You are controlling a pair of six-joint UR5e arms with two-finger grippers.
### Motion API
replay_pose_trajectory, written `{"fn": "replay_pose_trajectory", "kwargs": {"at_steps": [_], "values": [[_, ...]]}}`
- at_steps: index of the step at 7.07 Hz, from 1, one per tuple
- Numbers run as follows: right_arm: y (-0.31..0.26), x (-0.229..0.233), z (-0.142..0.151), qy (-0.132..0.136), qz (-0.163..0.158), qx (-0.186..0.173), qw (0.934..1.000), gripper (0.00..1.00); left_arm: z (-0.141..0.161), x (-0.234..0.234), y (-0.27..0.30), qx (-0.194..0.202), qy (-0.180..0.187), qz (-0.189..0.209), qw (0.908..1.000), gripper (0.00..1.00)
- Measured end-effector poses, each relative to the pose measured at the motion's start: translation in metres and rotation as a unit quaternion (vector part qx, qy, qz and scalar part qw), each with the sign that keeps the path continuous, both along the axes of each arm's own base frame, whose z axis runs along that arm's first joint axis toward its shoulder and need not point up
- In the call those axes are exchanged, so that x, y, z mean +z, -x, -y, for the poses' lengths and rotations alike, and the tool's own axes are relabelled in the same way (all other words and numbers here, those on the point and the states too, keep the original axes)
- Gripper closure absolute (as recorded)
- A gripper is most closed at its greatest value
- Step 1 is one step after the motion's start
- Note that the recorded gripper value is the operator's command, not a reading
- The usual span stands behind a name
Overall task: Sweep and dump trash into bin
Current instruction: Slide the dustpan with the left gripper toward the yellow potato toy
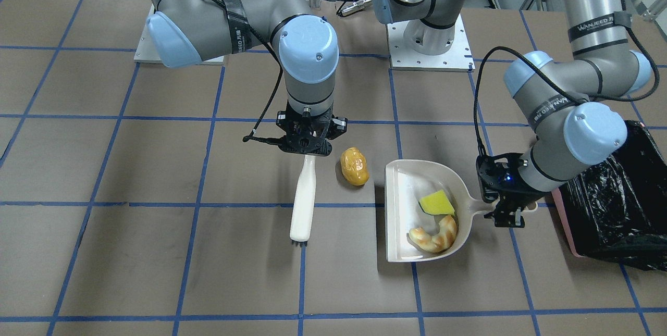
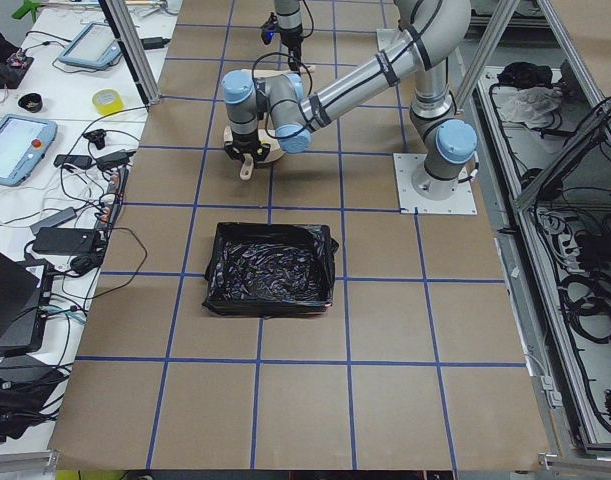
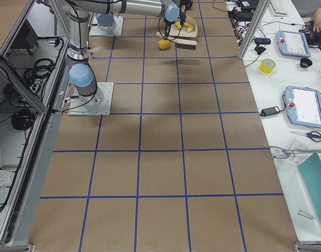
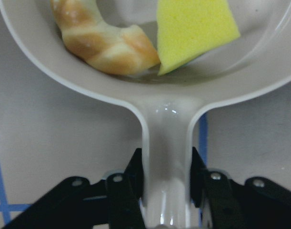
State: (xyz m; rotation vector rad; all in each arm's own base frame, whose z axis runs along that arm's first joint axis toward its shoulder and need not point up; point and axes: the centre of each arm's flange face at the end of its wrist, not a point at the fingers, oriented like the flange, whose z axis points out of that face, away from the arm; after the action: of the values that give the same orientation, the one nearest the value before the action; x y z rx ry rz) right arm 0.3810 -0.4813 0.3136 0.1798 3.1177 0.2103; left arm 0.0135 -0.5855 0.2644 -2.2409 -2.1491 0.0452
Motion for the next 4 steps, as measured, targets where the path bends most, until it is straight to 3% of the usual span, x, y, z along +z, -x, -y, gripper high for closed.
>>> {"fn": "replay_pose_trajectory", "kwargs": {"at_steps": [2, 4], "values": [[-0.001, -0.018, -0.026, -0.004, 0.003, 0.004, 1.0, 1.0, -0.066, -0.006, 0.017, -0.008, -0.008, 0.003, 0.9999, 1.0], [-0.018, -0.038, -0.059, 0.002, 0.005, -0.003, 1.0, 1.0, -0.114, -0.021, 0.029, -0.004, 0.009, 0.025, 0.9996, 1.0]]}}
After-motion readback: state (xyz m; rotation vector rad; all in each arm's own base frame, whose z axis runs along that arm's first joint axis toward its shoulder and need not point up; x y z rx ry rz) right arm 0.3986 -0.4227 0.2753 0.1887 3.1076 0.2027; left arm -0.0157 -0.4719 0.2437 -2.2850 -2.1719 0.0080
